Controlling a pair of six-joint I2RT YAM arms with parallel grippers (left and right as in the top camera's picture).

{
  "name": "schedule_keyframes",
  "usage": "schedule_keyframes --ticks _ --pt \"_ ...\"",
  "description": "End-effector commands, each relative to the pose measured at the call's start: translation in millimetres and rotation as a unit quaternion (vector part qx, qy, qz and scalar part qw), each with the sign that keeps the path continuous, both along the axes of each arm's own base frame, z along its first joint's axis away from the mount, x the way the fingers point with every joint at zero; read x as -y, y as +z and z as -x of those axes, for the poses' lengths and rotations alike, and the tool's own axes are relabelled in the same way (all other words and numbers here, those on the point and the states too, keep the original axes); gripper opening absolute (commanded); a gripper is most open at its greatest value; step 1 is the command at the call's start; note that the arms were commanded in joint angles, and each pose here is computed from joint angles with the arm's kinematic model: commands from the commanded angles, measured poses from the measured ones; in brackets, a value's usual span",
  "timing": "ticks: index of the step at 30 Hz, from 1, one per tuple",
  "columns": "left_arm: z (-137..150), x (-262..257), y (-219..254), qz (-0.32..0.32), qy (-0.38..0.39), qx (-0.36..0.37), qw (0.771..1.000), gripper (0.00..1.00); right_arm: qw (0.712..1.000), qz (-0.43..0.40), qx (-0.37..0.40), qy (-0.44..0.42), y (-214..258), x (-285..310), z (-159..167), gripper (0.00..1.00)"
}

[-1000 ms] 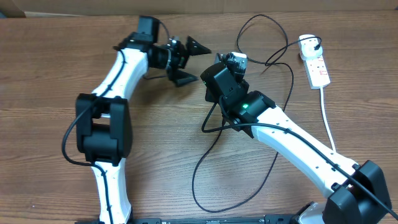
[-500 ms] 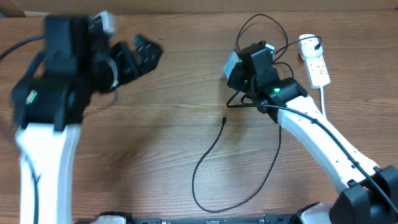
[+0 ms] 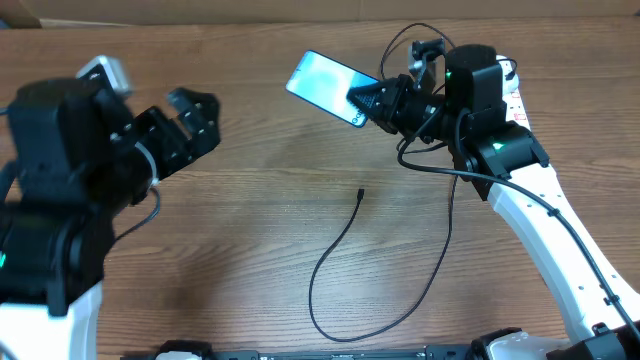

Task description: Plug charger to phone and switch on socket

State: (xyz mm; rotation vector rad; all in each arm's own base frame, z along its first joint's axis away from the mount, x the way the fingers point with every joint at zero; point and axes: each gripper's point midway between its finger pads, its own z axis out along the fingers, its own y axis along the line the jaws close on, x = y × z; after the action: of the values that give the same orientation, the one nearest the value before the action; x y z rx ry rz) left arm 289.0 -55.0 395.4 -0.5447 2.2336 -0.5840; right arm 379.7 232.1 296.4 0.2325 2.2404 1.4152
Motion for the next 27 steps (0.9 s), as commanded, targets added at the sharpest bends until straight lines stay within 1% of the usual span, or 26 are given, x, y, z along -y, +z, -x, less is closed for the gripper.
schedule_keyframes --ticks 1,4,5,8,11,13,15,19,23,27 --pt "-14 48 -10 0.099 -0.103 -0.041 0.989 1.0 0.991 -0.097 -0.01 0.087 50 -17 31 0.04" --pt "-25 75 -9 0.127 -0.187 -0.032 0.974 1.0 0.989 -0.119 -0.025 0.089 58 -19 32 0.04" --pt "-34 87 -10 0.141 -0.21 -0.03 0.967 1.0 0.987 -0.135 -0.033 0.084 64 -19 31 0.04" --pt "-44 102 -7 0.154 -0.227 -0.022 0.961 1.0 0.984 -0.154 -0.036 0.079 74 -20 28 0.04" --pt "-51 106 -8 0.177 -0.207 -0.036 0.962 1.0 0.981 -0.175 -0.036 0.07 85 -20 25 0.04" --pt "-56 104 -11 0.196 -0.179 -0.054 0.963 1.0 0.978 -0.194 -0.049 0.062 92 -19 23 0.04" --pt "-60 105 -10 0.209 -0.169 -0.058 0.961 1.0 0.976 -0.203 -0.065 0.047 92 -18 19 0.04" --pt "-67 106 -4 0.245 -0.141 -0.064 0.957 1.0 0.971 -0.22 -0.096 0.024 92 -16 15 0.04" --pt "-75 106 1 0.281 -0.107 -0.073 0.951 0.99 0.966 -0.237 -0.104 0.009 98 -15 10 0.04" --pt "-82 102 -5 0.312 -0.058 -0.101 0.943 0.9 0.957 -0.268 -0.11 0.0 111 -17 8 0.04"
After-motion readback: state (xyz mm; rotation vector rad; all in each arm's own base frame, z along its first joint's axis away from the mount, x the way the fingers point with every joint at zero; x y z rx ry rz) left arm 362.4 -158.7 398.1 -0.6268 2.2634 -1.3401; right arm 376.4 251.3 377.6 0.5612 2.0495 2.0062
